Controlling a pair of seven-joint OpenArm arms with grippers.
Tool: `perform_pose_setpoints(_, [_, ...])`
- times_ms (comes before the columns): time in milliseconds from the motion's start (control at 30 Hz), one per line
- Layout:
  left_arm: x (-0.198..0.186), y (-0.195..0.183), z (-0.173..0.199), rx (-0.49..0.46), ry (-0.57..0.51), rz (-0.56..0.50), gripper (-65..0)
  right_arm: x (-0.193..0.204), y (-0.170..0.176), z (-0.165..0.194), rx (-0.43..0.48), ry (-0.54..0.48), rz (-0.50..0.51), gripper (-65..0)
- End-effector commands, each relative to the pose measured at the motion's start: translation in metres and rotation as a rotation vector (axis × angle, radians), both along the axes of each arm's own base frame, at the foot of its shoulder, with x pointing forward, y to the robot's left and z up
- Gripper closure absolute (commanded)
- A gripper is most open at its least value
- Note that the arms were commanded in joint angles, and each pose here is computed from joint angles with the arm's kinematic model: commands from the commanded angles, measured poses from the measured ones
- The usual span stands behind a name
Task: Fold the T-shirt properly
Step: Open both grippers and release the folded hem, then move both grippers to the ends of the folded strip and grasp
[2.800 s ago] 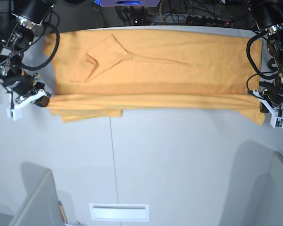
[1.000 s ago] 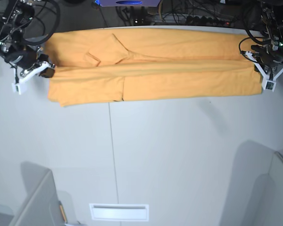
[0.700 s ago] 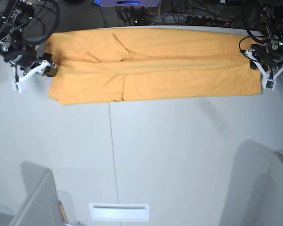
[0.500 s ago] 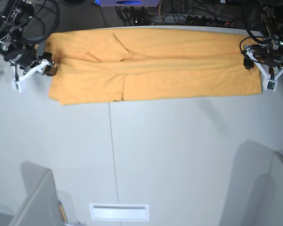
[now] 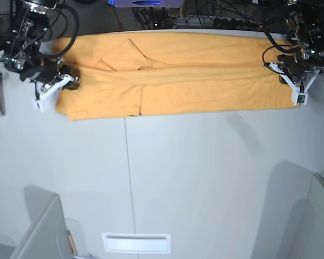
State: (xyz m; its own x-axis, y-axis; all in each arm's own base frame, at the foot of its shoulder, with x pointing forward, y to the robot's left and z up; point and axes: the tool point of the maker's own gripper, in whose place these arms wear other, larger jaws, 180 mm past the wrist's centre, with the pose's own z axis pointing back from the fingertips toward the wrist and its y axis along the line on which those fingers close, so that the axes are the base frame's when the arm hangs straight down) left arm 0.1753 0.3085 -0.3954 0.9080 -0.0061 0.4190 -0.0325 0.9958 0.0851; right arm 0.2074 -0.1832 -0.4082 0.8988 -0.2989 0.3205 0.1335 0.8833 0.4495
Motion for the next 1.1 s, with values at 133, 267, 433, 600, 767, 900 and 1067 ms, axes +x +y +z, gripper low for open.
perform_pose_setpoints(133, [0.002, 0.013, -0.015, -0.025, 0.024, 0.048, 0.0, 0.017, 0.004, -0.022, 0.012, -0.016, 0.012, 0.0])
perform_pose_setpoints(267, [0.011, 0.017, -0.034, -0.081, 0.052, 0.103, 0.0, 0.024, -0.007, -0.054, 0.005, 0.026, -0.014, 0.0])
perform_pose_setpoints(433, [0.041, 0.02, -0.048, -0.129, 0.054, 0.155, 0.0, 0.053, -0.026, -0.061, -0.002, 0.023, -0.063, 0.0])
perform_pose_setpoints(600, [0.084, 0.019, -0.034, -0.113, -0.004, 0.155, 0.0, 0.092, -0.024, -0.035, 0.003, -0.064, -0.056, 0.0])
perform_pose_setpoints(767, [0.11, 0.023, 0.024, -0.023, -0.132, 0.107, 0.0, 0.116, -0.012, 0.02, -0.028, -0.21, 0.023, 0.0])
perform_pose_setpoints(900, [0.116, 0.021, 0.066, 0.057, -0.201, 0.054, 0.0, 0.105, 0.008, 0.061, -0.069, -0.318, 0.114, 0.0])
perform_pose_setpoints(1067, [0.089, 0.048, 0.083, 0.155, -0.201, -0.006, 0.0, 0.056, 0.044, 0.072, -0.048, -0.354, 0.163, 0.0])
